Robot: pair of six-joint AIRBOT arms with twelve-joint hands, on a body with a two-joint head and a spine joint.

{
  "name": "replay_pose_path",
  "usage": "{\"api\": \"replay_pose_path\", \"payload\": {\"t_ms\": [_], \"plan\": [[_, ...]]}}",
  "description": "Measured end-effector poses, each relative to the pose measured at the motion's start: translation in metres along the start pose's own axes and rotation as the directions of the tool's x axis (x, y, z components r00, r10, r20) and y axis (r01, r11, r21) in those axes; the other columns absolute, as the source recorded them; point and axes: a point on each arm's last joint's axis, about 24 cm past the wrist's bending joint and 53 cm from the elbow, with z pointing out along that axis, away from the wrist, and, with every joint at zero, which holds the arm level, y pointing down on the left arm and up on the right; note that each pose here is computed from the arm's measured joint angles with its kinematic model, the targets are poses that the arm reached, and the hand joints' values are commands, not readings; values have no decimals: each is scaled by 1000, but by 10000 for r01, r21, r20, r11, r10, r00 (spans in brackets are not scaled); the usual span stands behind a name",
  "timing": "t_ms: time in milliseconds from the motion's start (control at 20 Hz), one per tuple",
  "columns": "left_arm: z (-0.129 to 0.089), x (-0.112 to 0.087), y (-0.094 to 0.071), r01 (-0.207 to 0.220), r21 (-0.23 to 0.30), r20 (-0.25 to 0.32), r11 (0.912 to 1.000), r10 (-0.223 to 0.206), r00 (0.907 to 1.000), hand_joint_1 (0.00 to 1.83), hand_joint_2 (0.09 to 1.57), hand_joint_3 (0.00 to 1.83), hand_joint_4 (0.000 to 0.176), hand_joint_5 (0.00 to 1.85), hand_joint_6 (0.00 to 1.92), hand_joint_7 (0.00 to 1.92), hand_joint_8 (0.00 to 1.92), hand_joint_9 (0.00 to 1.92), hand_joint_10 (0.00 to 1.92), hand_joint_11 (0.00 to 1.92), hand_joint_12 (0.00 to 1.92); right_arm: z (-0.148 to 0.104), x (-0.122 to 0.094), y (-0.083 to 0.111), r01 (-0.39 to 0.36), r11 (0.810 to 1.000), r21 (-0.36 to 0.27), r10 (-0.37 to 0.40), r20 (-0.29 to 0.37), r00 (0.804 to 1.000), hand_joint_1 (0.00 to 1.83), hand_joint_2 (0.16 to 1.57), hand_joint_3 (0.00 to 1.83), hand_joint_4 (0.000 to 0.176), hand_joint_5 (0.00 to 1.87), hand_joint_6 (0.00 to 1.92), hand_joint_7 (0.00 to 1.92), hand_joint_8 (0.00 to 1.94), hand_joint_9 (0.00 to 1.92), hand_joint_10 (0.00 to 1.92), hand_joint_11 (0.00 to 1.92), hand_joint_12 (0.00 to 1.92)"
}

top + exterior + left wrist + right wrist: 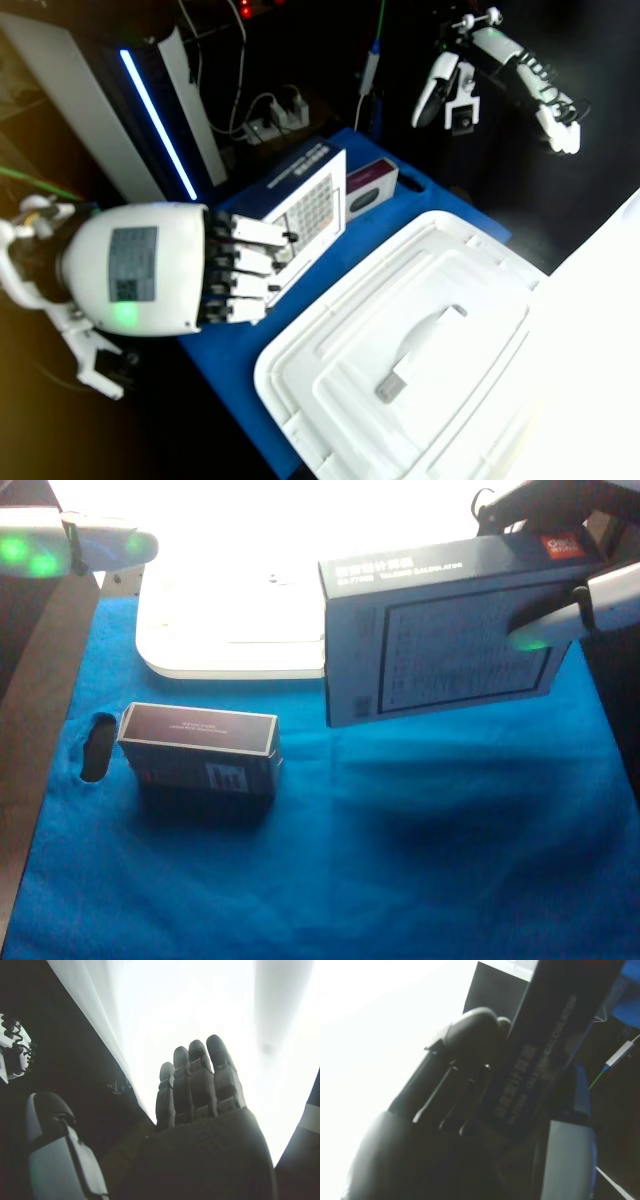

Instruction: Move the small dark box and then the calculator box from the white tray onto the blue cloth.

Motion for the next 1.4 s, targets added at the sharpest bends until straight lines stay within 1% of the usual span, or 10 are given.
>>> {"api": "replay_pose_path", "payload": {"t_ms": [200, 250, 300, 400, 650, 700, 750, 900, 1100, 1400], "plan": [[-3, 4, -1, 22, 26, -90, 10000, -22, 10000, 552, 820, 3, 39, 206, 0, 302, 0, 273, 2, 5, 680, -1, 15, 0, 116, 9999, -31, -117, -286, 9995, 1147, 1146, 0, 0, 921, 1061, 1427, 88, 1365, 637, 1173, 1276], [-3, 5, -2, 21, 47, -102, 10000, -21, 9999, 547, 826, 2, 35, 200, 0, 298, 1, 274, 1, 0, 702, -1, 20, -1, 298, 9996, 0, -298, -413, 9987, 1249, 1103, 13, 0, 918, 880, 1202, 763, 1361, 665, 1179, 1309], [-4, 5, -2, 21, 79, -85, 10000, -20, 10000, 540, 832, 4, 32, 197, 0, 297, 1, 275, 1, 0, 709, -1, 23, -1, 437, 9990, 10, -436, -450, 9980, 1265, 1113, 4, 0, 888, 888, 1125, 959, 1330, 727, 1160, 1339], [-7, 4, -5, -4, 171, -84, 9999, 5, 10000, 532, 828, 0, 51, 207, 0, 297, 1, 278, 0, 0, 758, -1, 26, 1, 429, 9991, -49, -431, -481, 9979, 1273, 1108, 0, 0, 897, 875, 1123, 974, 1292, 834, 1137, 1393], [-9, 2, -12, 40, 376, 26, 9993, -41, 10000, 522, 834, 0, 36, 198, 0, 311, 3, 279, 1, 0, 786, -4, 30, -4, 387, 9992, 89, -382, -517, 9979, 1267, 1058, 0, 0, 1182, 491, 1073, 1001, 1034, 888, 821, 1484], [-11, 2, -13, 36, 404, 19, 9992, -36, 10000, 510, 834, 0, 34, 191, 0, 310, 2, 277, 0, 2, 780, -4, 30, -5, 391, 9992, 98, -385, -522, 9979, 1180, 1032, 12, 0, 1177, 619, 937, 584, 833, 777, 543, 1517], [-11, 2, -13, 46, 406, 22, 9992, -47, 10000, 510, 834, 0, 34, 191, 0, 310, 2, 277, 0, 2, 780, -4, 29, -5, 399, 9991, 109, -393, -511, 9979, 1180, 1032, 12, 0, 1177, 619, 937, 584, 833, 777, 543, 1517], [-11, 2, -13, 37, 419, 26, 9991, -38, 10000, 514, 833, 0, 40, 187, 0, 310, 1, 270, 0, 0, 758, -6, 32, -4, 466, 9988, 130, -458, -594, 9972, 811, 955, 0, 0, 1008, 36, 897, 22, 837, 155, 376, 1318], [-11, 2, -13, 24, 436, 9, 9990, -25, 10000, 514, 840, 2, 29, 176, 0, 304, 2, 262, 1, 0, 764, -7, 30, -5, 447, 9989, 162, -438, -557, 9975, 727, 1028, 0, 0, 1012, 3, 1087, 10, 1114, 98, 744, 1129], [-12, 3, -13, 24, 434, 8, 9991, -24, 10000, 526, 833, 0, 35, 182, 1, 310, 8, 267, 6, 0, 734, -9, 30, -4, 460, 9988, 160, -450, -557, 9974, 548, 1064, 0, 0, 1058, 1, 1135, 1, 1130, 32, 682, 1187]]}}
